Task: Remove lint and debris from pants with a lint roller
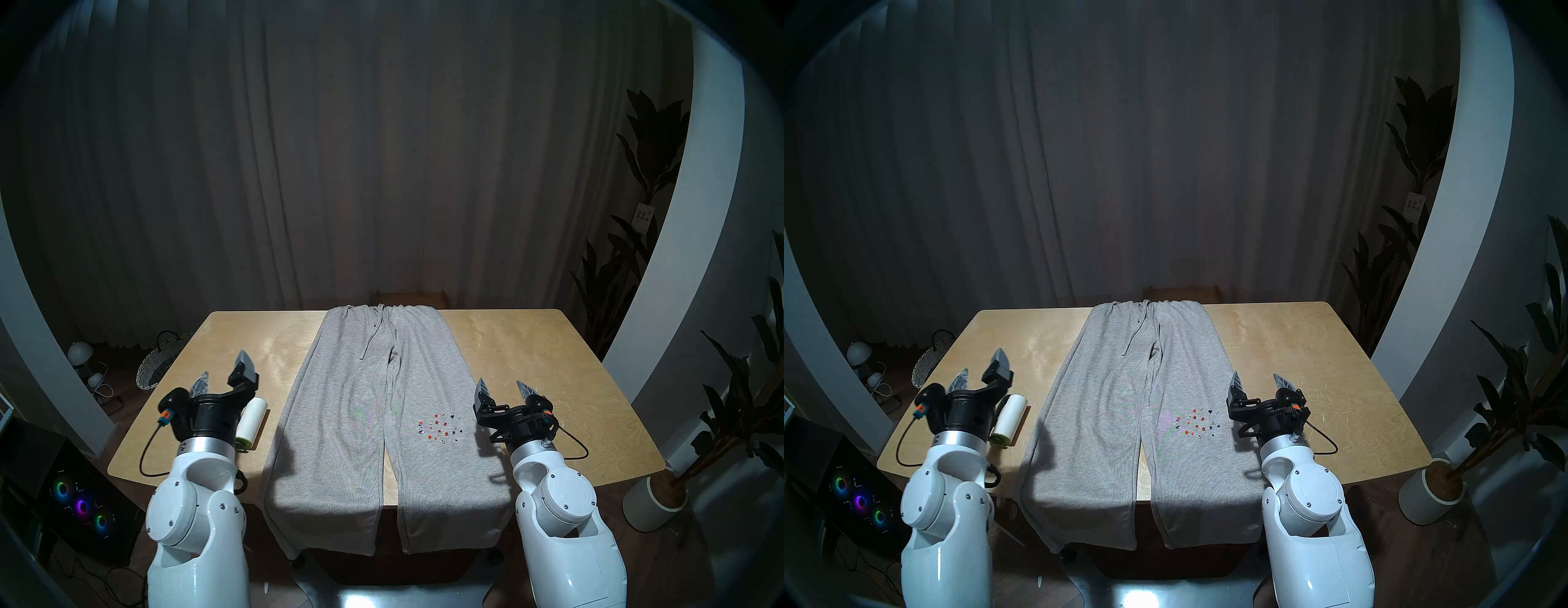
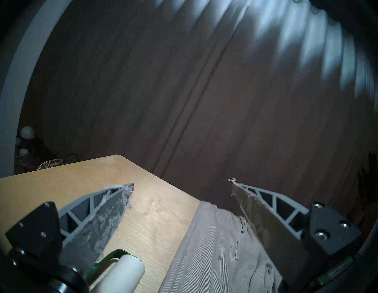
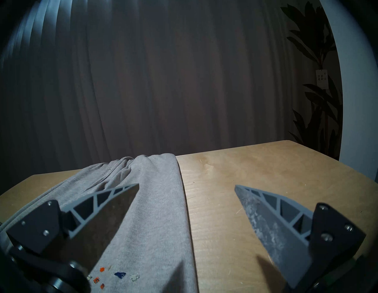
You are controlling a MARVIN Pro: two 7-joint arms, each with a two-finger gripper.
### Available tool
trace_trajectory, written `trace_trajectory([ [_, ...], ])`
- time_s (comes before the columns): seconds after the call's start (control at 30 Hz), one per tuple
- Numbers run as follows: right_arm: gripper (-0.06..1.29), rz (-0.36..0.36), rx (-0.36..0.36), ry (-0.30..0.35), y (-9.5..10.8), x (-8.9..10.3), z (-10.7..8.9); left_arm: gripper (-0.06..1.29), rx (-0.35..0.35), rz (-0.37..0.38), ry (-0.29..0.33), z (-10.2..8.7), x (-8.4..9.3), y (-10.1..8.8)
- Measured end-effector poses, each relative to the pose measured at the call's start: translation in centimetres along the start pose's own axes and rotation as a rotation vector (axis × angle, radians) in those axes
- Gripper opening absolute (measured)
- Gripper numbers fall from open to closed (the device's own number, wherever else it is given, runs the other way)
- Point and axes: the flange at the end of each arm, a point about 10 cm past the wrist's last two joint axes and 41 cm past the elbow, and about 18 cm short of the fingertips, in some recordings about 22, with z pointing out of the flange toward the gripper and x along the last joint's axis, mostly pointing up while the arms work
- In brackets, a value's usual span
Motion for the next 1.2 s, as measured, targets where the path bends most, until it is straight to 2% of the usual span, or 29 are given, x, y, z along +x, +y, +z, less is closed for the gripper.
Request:
trace_trajectory([
  [0.2,1.23,0.017,-0.012,0.003,0.4,0.0,0.3,1.23,0.058,-0.157,0.001,-1.7,0.8,-2.8],
  [0.47,1.23,0.024,-0.009,0.047,0.9,1.4,1.1,1.23,0.064,-0.342,-0.034,-3.5,0.8,-5.0],
  [0.6,1.23,0.006,0.0,0.073,1.5,2.3,1.4,1.24,0.044,-0.449,-0.064,-4.3,0.7,-6.2],
  [0.77,1.23,-0.025,0.024,0.087,2.3,2.7,1.4,1.24,0.0,-0.543,-0.107,-5.2,0.7,-7.5],
  [1.03,1.23,-0.121,0.083,0.106,4.1,3.5,1.2,1.23,-0.074,-0.725,-0.19,-6.6,0.0,-10.5],
  [1.2,1.23,-0.163,0.118,0.121,4.9,3.8,0.8,1.23,-0.096,-0.782,-0.239,-6.8,-0.2,-12.0],
])
